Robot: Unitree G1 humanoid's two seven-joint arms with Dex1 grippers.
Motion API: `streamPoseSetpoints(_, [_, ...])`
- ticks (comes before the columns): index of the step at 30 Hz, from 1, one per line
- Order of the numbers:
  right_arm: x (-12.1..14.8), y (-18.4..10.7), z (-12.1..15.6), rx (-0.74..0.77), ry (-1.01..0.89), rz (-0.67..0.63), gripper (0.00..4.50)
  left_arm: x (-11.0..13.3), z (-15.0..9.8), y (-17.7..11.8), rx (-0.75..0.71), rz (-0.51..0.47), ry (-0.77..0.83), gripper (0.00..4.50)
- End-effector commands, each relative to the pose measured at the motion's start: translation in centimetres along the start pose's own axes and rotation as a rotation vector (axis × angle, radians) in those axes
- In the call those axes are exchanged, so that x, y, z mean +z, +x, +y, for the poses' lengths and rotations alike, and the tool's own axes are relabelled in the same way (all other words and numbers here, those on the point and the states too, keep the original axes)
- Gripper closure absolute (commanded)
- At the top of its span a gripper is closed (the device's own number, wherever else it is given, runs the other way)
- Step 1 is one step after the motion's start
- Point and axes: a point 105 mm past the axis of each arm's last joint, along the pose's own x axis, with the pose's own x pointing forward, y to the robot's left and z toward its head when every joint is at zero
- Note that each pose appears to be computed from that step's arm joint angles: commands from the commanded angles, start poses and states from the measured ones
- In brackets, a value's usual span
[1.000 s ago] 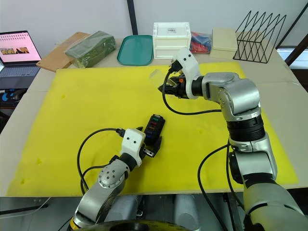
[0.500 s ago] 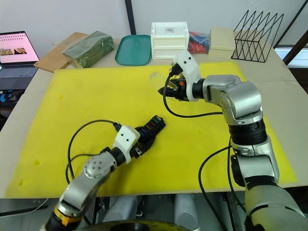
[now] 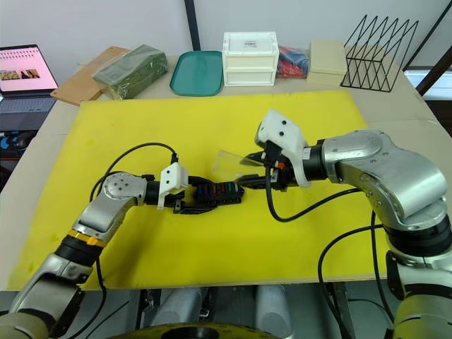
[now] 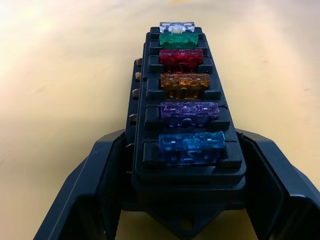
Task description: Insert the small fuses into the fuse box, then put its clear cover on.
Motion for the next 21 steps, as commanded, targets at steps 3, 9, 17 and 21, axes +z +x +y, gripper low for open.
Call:
streamPoseSetpoints(3, [0.0, 1.4, 0.6, 0.02, -0.024, 0.07, 2.62, 0.7, -0.3, 1.3, -0.095, -0.048, 0.034, 1.74])
streamPoseSetpoints(9, [-0.8, 4.1, 0.2, 0.018, -0.001, 0.171, 2.62, 0.6, -0.2, 1.8, -0.108, -0.06, 0.025, 1.74])
streamPoseSetpoints(17, [-2.2, 5.0, -0.2, 0.008, -0.017, 0.236, 2.62, 0.7, -0.1, 2.0, -0.105, -0.058, 0.033, 1.74])
streamPoseSetpoints(21, [-2.6, 5.2, -0.3, 0.014, -0.02, 0.246, 2.62, 0.7, -0.2, 2.0, -0.102, -0.055, 0.036, 1.74])
